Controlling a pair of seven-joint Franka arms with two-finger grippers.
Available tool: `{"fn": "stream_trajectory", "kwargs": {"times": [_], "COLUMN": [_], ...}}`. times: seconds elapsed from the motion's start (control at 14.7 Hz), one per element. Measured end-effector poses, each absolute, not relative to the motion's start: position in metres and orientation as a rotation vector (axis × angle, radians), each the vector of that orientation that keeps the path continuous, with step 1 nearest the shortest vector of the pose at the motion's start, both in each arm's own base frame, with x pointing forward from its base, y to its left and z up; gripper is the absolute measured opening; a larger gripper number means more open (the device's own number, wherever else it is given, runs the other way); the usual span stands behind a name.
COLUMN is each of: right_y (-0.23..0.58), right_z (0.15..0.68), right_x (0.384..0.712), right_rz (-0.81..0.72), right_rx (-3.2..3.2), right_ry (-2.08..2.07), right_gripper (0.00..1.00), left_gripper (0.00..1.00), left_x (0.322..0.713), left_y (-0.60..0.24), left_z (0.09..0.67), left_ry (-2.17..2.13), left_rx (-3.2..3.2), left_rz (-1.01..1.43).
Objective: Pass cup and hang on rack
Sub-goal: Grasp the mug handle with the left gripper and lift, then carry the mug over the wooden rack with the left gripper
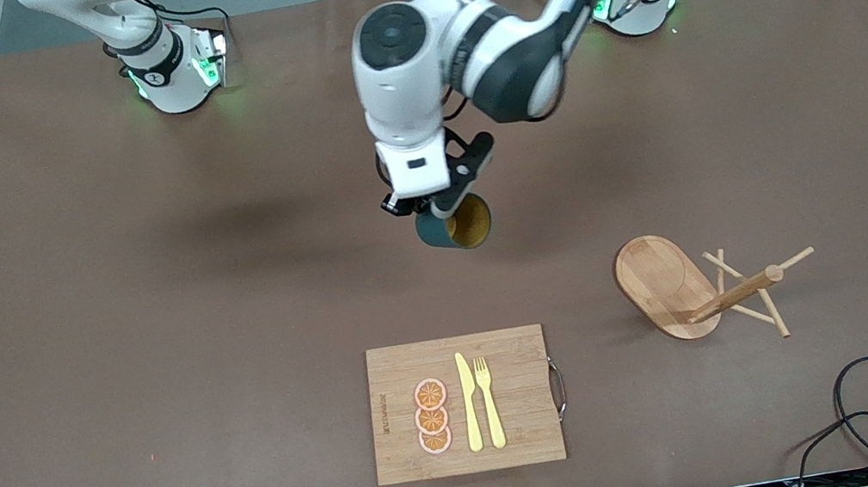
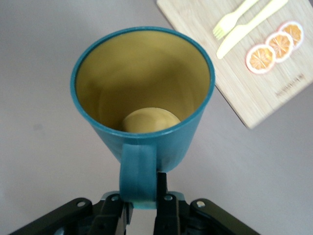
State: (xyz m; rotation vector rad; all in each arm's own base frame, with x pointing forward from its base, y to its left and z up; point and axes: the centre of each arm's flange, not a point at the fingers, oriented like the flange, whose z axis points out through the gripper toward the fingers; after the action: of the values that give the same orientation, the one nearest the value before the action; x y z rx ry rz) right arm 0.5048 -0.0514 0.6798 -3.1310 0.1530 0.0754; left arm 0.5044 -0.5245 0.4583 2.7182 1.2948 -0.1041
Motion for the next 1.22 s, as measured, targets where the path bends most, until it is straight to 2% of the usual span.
{"fn": "stream_trajectory", "kwargs": {"times": [0.27, 0.48, 0.75, 1.22], "right_y": [-0.051, -0.050, -0.049, -0.050], "right_z": [0.679, 0.679, 0.679, 0.679], "right_x": [0.505, 0.505, 0.505, 0.505], "right_rz": [0.077, 0.076, 0.076, 0.077], "right_rx": [-3.131, -3.131, -3.131, -3.132], "right_ry": [0.153, 0.151, 0.146, 0.123], "right_gripper": [1.00, 1.00, 1.00, 1.00], "left_gripper": [0.21, 0.21, 0.21, 0.21], "left_x": [0.549, 0.576, 0.603, 0.621], "left_y": [-0.462, -0.406, -0.317, -0.163], "left_z": [0.509, 0.522, 0.509, 0.457], "left_ry": [1.284, 1.235, 1.156, 0.968], "left_rx": [2.485, 2.333, 2.124, 1.944], "left_rz": [-0.387, -0.556, -0.714, -0.862]}}
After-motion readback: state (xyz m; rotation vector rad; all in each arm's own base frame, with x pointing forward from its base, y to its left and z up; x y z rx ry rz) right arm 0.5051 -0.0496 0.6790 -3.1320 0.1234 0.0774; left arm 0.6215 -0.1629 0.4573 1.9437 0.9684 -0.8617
